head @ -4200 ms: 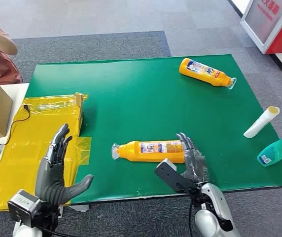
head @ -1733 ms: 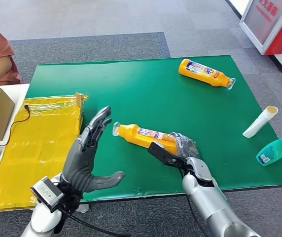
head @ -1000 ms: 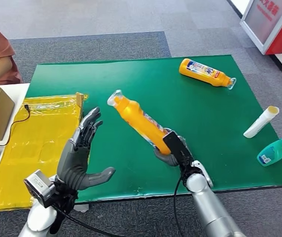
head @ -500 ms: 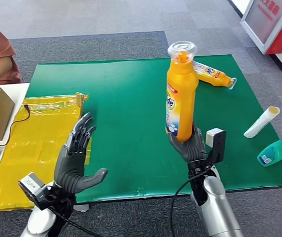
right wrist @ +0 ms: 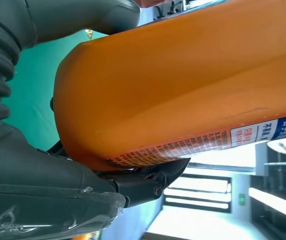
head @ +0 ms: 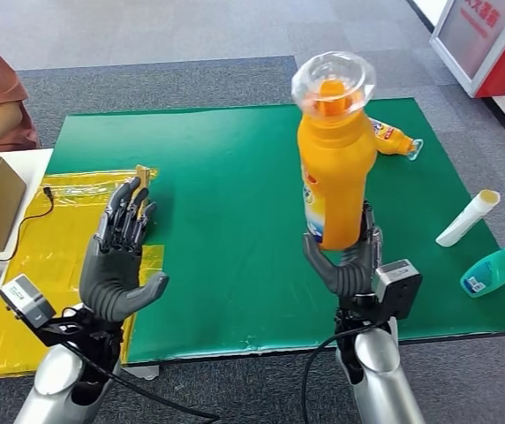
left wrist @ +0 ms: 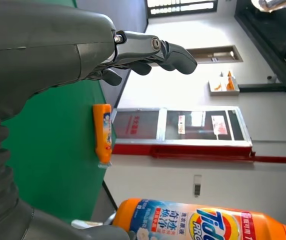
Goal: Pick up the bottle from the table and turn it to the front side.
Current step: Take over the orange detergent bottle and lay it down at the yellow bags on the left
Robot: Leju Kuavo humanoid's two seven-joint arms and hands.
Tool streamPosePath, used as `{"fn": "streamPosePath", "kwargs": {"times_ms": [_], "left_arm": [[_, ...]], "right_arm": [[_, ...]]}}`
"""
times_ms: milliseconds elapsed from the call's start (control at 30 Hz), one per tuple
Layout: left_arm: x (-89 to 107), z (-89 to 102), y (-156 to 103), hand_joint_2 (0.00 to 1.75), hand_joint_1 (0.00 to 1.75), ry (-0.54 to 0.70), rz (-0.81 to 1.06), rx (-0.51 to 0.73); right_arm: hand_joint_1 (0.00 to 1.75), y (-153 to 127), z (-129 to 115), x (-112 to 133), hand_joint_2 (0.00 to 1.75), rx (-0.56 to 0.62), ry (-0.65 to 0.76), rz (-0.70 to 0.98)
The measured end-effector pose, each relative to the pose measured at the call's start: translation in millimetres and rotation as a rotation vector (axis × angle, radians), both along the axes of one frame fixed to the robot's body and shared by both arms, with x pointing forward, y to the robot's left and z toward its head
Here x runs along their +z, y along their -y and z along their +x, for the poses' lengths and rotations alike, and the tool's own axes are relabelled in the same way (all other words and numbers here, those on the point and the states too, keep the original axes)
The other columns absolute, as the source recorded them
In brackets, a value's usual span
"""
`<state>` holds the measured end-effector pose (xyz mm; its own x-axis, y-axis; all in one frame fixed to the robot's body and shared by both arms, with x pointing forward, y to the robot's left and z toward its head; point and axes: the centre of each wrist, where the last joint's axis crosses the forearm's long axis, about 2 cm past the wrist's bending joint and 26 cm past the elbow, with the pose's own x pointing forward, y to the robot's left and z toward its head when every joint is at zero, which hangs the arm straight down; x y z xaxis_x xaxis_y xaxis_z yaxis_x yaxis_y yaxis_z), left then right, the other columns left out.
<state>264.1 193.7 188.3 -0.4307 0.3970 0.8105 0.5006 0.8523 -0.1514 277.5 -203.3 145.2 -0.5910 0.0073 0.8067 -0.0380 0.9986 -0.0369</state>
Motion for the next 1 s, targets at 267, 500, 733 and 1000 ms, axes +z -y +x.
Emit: {"fn": "streamPosePath", "kwargs": {"times_ms": [267,500,733,1000], "left_arm": [[23.7,22.8,6,1.75,0.00,0.029,-0.043,-0.203],[36.8,34.7,20,1.75,0.00,0.043,-0.035,-0.354],[50.2,42.7,35,1.75,0.00,0.063,-0.010,-0.456],[60.0,48.2,44,1.75,0.00,0.076,0.014,-0.519]], "right_arm": [[1.75,-38,-10,5,1.75,-0.049,0.149,-0.197],[1.75,-61,-15,2,1.75,-0.029,0.223,-0.282],[1.75,-76,-13,2,1.75,-0.024,0.279,-0.348],[1.75,-87,-8,0,1.75,-0.018,0.304,-0.430]]}}
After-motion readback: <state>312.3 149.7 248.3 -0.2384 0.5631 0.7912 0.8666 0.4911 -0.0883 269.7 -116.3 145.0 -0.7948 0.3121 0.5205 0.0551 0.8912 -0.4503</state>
